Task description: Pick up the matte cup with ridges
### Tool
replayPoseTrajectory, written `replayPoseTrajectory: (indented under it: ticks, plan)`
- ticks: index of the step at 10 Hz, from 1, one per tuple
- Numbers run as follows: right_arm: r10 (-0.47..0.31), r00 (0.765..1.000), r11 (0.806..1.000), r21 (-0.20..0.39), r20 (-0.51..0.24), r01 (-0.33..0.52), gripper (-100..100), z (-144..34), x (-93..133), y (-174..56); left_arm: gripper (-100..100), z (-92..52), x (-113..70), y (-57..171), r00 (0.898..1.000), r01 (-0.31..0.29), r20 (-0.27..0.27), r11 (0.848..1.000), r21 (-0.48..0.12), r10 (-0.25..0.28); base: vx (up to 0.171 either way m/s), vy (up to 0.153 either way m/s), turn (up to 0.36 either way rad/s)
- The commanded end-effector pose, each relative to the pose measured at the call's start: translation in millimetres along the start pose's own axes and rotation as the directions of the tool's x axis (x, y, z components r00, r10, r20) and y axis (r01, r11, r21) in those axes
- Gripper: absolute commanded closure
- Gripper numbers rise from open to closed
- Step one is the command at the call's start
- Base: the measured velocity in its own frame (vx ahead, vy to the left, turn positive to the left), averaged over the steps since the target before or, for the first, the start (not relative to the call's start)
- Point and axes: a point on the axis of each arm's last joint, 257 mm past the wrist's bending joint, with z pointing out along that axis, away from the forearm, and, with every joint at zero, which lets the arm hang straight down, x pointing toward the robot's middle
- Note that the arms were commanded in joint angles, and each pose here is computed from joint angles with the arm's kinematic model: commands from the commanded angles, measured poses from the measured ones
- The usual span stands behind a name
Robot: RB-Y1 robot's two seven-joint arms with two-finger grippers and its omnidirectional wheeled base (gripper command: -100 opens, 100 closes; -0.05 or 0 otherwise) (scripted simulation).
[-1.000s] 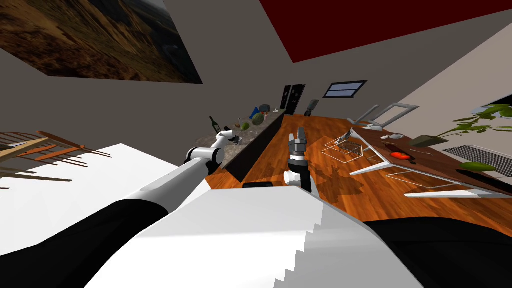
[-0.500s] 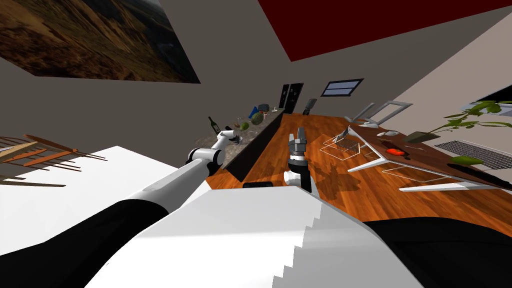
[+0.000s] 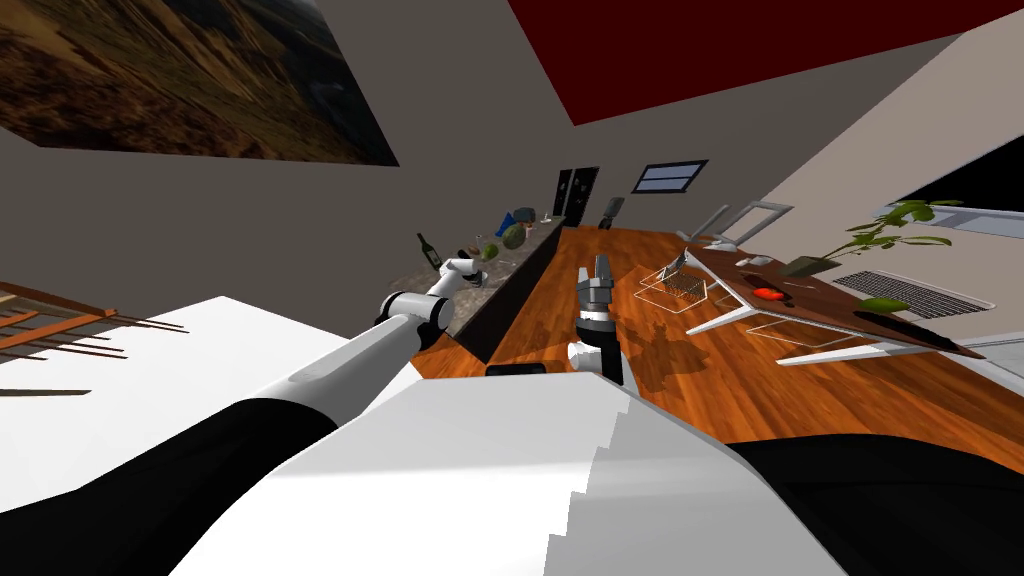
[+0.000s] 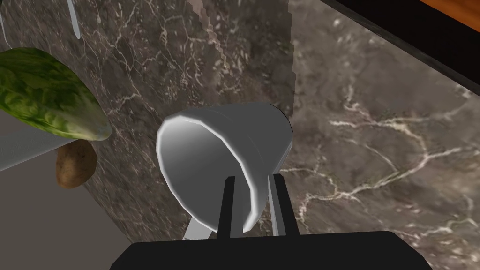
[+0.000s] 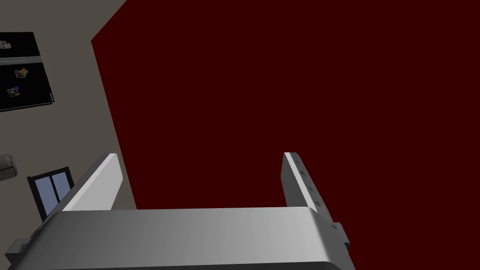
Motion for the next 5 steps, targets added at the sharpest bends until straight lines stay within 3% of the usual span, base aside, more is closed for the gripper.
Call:
replayPoseTrajectory:
  ticks: [1,3,4,5]
  plan:
    - [0.0,1.0,1.0,0.0,0.0,0.0,0,0.0,0.0,0.0,100,-2.5,5.2,-1.7,1.0,0.012,0.007,1.0,0.0,-0.012,-0.041,0.068,-0.044]
    - [0.0,1.0,1.0,0.0,0.0,0.0,0,0.0,0.0,0.0,100,-5.6,14.4,-5.1,1.0,0.024,0.019,1.0,0.003,-0.024,-0.039,0.095,-0.094]
    - [0.0,1.0,1.0,0.0,0.0,0.0,0,0.0,0.0,0.0,100,-3.7,10.7,-3.7,1.0,0.017,0.015,1.0,0.002,-0.017,-0.015,0.044,-0.034]
    - [0.0,1.0,1.0,0.0,0.0,0.0,0,0.0,0.0,0.0,0,-4.0,11.7,-3.7,1.0,0.021,0.015,1.0,0.002,-0.021,-0.003,0.007,0.004]
